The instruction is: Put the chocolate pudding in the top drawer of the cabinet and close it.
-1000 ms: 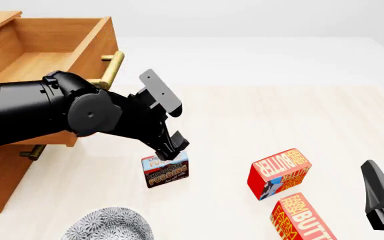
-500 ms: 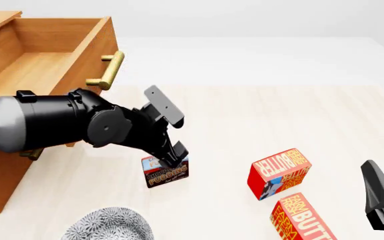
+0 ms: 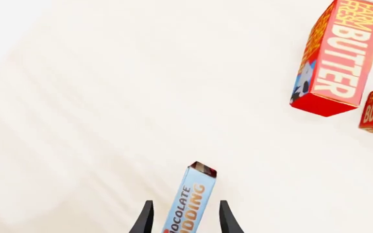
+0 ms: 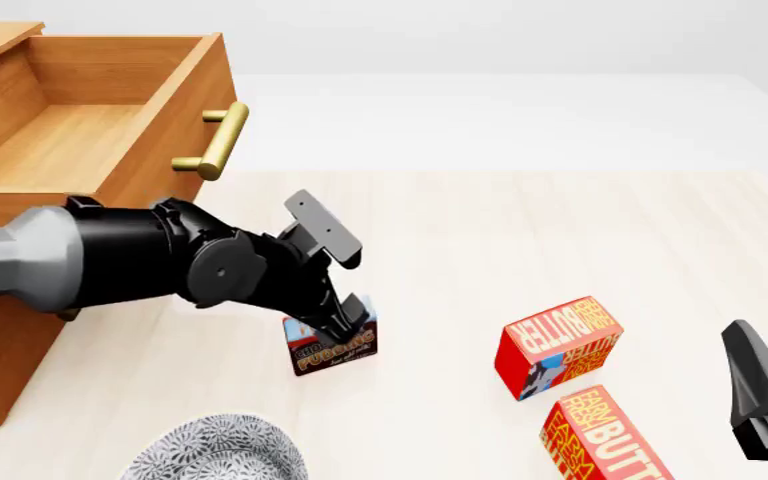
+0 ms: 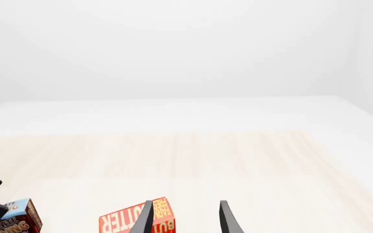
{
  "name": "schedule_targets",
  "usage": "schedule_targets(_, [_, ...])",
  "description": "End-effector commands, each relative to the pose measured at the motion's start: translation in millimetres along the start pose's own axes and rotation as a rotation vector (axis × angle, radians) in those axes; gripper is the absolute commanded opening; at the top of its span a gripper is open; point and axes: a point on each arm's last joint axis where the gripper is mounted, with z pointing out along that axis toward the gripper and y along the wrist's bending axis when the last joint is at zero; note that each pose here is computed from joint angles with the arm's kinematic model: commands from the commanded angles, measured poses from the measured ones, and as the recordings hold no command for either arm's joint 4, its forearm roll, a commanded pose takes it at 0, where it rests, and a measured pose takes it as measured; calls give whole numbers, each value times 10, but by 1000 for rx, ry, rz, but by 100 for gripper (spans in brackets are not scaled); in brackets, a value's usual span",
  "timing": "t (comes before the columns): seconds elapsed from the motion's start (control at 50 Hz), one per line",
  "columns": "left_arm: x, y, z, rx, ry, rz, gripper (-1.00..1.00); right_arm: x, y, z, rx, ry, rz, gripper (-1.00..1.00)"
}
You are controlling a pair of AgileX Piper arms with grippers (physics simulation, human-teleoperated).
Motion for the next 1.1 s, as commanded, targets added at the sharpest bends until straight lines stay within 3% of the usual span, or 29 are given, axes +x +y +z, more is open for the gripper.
schedule_targets(0.02, [197,58,156,-11,37,-28,100,1,0,2,0,-1,-3,100])
schedule_targets(0.48, [246,-44,287,10,59,-51,100,0,0,2,0,-1,-3,100])
schedule_targets(0.5, [250,-43,289,10,60,-55,-100,0,0,2,0,-1,-3,100])
schedule_targets(0.8, [216,-69,176,11,38,-49,-100,0,0,2,0,-1,-3,100])
schedule_targets(1.1, [81,-29,-148,-5,-32,-37,-100,0,0,2,0,-1,-3,100])
